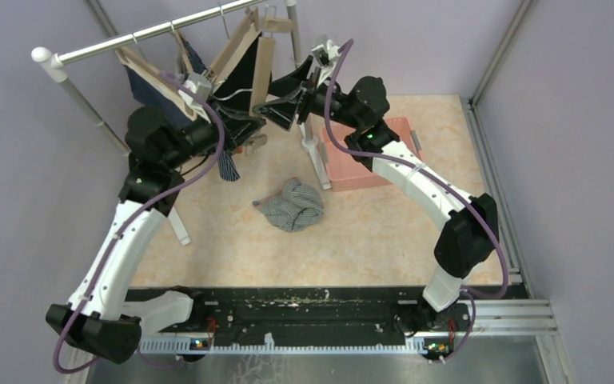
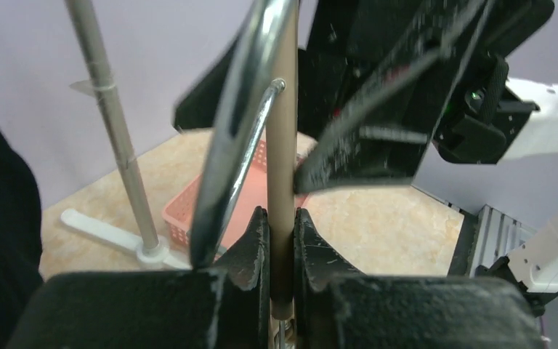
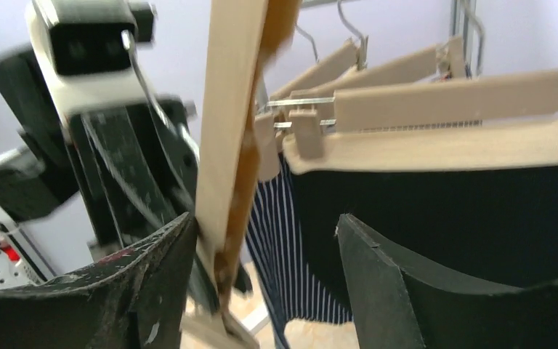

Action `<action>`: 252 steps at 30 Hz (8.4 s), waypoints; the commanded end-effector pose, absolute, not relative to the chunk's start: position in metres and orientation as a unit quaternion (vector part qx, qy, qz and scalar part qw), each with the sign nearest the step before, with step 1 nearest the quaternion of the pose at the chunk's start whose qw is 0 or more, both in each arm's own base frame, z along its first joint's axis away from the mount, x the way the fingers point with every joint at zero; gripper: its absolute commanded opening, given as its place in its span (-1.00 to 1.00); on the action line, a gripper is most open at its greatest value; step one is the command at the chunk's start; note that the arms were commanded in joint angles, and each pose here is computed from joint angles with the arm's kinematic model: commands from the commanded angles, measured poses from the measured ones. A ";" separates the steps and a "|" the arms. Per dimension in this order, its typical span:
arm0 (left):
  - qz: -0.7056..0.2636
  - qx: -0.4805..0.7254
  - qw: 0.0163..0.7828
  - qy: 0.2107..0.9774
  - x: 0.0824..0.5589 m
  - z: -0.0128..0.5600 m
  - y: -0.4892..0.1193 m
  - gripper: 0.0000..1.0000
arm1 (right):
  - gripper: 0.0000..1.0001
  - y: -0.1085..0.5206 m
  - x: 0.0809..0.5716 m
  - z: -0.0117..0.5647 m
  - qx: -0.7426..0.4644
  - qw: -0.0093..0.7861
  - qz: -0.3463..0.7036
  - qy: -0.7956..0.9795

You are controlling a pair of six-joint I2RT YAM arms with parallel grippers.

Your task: Remove the underwear clipped to the hanger

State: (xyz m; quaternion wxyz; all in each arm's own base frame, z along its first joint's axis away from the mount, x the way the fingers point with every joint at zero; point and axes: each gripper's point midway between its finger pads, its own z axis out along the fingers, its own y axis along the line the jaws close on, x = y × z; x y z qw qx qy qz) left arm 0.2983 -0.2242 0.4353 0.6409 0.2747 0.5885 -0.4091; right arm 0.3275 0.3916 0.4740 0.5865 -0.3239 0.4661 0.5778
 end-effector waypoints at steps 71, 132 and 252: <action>-0.182 0.036 0.710 0.679 0.123 0.491 -0.048 -1.00 | -1.00 0.358 0.355 0.180 -0.447 0.443 0.214 0.748; 0.040 -0.100 0.750 0.653 0.124 0.503 0.044 -1.00 | 0.37 0.176 0.465 0.315 -0.169 0.625 0.012 0.762; -0.002 -0.129 0.616 0.777 0.337 0.440 0.003 -1.00 | 0.43 0.219 0.341 0.479 -0.239 0.786 0.095 0.562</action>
